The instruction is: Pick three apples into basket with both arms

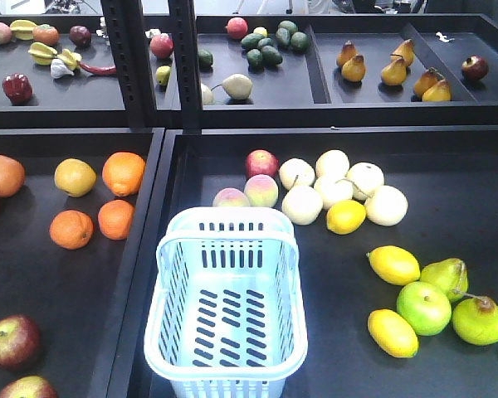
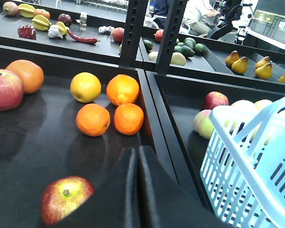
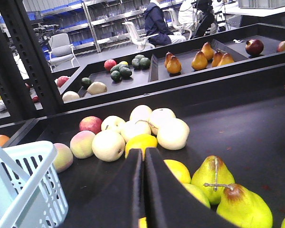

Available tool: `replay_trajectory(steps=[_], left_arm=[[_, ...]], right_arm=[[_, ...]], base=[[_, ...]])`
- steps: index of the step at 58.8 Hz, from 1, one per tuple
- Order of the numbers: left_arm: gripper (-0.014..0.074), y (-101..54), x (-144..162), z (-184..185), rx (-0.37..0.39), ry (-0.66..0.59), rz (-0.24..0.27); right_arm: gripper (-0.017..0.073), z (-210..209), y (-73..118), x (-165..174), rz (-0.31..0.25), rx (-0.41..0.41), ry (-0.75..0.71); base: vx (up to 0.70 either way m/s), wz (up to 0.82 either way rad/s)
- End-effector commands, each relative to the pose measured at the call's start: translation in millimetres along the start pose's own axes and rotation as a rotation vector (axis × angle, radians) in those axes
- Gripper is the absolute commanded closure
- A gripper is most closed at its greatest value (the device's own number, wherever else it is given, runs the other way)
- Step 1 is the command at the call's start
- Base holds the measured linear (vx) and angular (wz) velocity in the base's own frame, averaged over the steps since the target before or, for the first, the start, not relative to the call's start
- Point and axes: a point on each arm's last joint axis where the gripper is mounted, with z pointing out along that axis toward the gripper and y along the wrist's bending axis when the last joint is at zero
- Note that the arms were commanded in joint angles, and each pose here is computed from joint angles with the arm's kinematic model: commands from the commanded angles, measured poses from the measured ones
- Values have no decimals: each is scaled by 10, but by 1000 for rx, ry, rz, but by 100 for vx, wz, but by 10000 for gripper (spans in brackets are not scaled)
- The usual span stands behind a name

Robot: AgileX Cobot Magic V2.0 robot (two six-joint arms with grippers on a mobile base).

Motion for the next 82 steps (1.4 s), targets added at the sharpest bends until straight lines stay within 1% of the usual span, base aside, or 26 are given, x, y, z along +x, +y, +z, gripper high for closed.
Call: replay_trajectory(steps=[1, 40, 54, 57, 62, 64, 70, 74, 78, 82], left_arm=[[599, -44, -148, -36, 38, -106, -9], [599, -44, -148, -36, 38, -106, -9], [599, -56, -183, -41, 51, -145, -10], [599, -64, -206, -45, 62, -169, -24], [599, -80, -251, -55, 89, -216, -96], [599, -87, -274, -61, 98, -243, -103], [599, -106, -348, -85, 124, -324, -103], [599, -120, -404, -107, 145, -378, -121], [599, -135, -466, -136, 173, -434, -162], [599, -152, -532, -174, 216, -509, -216]], right_arm=[[564, -5, 12, -33, -23, -16, -71], [564, -5, 12, -33, -23, -16, -71], [564, -5, 12, -33, -23, -16, -71], [564, -5, 12, -33, -23, -16, -71], [564, -5, 12, -33, -23, -16, -71], [564, -5, 12, -33, -23, -16, -71], [564, -5, 12, -33, -23, -16, -71], [564, -5, 12, -33, -23, -16, -71], [564, -5, 12, -33, -23, -16, -71], [564, -5, 12, -33, -23, -16, -71]], base=[[3, -1], [0, 0], [0, 0], [0, 0], [0, 0], [0, 0], [0, 0], [0, 0], [0, 0], [0, 0]])
